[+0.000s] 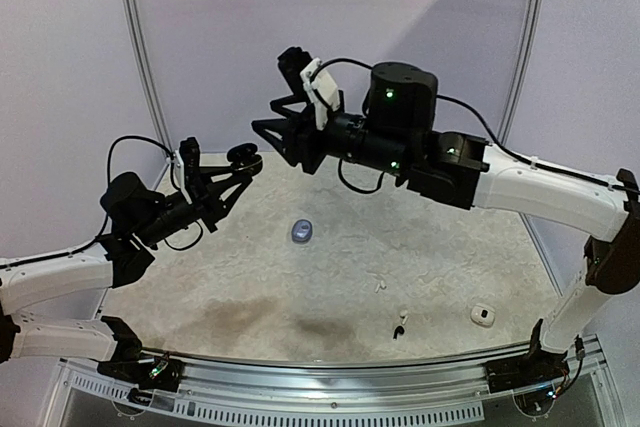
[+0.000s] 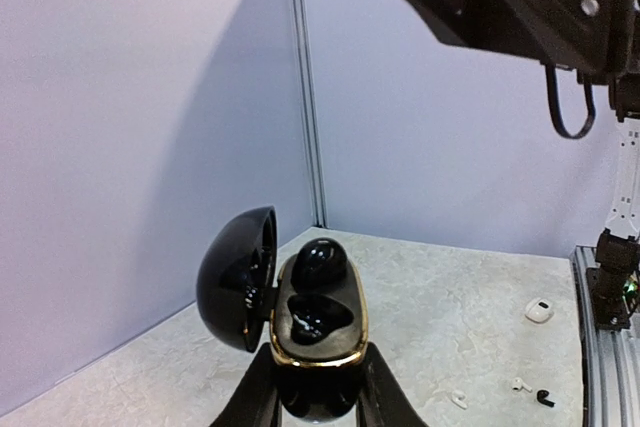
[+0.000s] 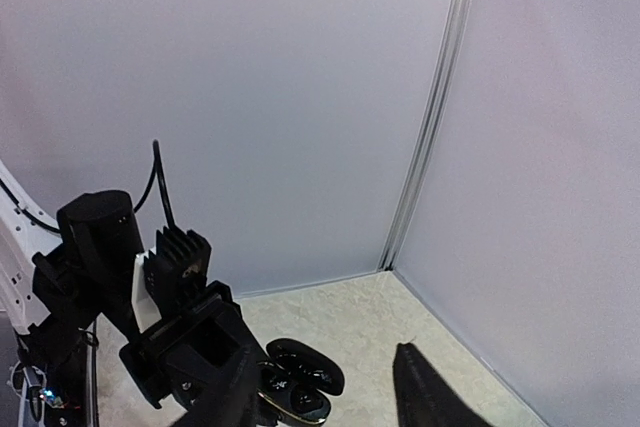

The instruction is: Insert the wireless bluetooth earbuds into the charging case

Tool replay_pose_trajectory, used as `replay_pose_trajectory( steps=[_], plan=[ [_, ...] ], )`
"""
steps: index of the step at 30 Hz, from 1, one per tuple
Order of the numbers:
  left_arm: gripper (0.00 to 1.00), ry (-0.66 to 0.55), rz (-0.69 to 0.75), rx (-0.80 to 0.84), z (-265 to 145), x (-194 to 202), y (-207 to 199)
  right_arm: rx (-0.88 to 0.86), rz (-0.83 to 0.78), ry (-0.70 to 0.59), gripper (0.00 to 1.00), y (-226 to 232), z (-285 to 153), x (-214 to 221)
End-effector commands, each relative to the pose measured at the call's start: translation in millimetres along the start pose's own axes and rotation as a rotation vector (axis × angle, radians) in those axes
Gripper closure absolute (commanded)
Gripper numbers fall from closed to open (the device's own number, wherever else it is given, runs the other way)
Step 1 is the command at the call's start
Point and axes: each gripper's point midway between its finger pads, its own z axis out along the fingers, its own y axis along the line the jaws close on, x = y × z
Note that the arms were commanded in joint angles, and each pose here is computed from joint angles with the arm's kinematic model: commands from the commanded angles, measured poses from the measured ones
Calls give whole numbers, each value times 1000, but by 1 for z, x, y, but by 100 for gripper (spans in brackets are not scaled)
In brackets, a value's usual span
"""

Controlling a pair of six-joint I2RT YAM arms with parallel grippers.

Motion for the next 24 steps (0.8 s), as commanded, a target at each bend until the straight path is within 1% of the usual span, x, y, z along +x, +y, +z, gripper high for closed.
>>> replay_pose_trajectory(
  steps=[1,4,9,16,24],
  plan=[
    [100,-8,-4,42,0,-4,-10,-21,34,98,64,1,-8,20],
    [100,-8,-1,62,0,-4,-13,-45,52,156,74,7,-5,39],
    [100,2,30,104,0,-2,-20,-58,79,228,80,11,1,62],
    [100,8,57,125,1,0,-23,-98,92,259,84,19,9,76],
    [100,13,61,136,1,1,-25,-94,101,272,88,20,15,86]
  ],
)
